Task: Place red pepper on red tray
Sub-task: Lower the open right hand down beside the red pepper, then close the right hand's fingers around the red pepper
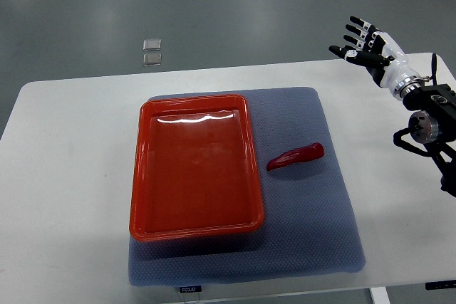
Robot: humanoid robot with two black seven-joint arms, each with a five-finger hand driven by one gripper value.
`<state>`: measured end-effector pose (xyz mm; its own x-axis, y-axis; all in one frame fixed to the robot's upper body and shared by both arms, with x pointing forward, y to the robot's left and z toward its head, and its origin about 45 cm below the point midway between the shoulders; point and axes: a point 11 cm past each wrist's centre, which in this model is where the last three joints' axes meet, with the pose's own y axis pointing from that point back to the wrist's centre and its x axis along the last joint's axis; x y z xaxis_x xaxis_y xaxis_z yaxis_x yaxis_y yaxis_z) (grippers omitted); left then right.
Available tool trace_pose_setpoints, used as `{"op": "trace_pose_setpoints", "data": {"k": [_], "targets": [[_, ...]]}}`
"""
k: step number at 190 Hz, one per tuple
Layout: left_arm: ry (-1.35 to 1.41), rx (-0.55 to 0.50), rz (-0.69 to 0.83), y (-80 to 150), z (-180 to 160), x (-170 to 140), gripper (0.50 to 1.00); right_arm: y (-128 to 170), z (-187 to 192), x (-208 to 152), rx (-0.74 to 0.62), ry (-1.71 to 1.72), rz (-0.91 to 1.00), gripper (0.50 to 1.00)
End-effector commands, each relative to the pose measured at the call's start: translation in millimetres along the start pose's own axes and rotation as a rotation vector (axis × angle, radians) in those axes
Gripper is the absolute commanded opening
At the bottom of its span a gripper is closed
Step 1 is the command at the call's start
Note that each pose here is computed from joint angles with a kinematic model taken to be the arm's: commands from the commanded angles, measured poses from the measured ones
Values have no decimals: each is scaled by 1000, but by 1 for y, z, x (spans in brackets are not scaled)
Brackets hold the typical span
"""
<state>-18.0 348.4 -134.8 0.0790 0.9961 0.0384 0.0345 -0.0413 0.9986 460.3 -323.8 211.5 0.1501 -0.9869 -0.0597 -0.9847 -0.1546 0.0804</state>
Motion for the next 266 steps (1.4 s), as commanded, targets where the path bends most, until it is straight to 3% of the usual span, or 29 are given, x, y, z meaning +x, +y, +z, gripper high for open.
{"op": "trace_pose_setpoints", "data": {"k": [1, 60, 142, 211, 266], "targets": [[0, 0, 0, 0, 0, 0, 1000, 4, -7, 1, -3, 63, -52, 924], [0, 0, 0, 0, 0, 0, 1000, 23, -39, -30, 6, 539, -331, 924], [0, 0, 0, 0, 0, 0, 1000, 69, -2, -67, -62, 1112, -710, 924], [0, 0, 0, 0, 0, 0, 1000, 80, 24, -90, -75, 1203, -814, 901], [0, 0, 0, 0, 0, 0, 1000, 74, 42, -102, -72, 1228, -797, 832]]}}
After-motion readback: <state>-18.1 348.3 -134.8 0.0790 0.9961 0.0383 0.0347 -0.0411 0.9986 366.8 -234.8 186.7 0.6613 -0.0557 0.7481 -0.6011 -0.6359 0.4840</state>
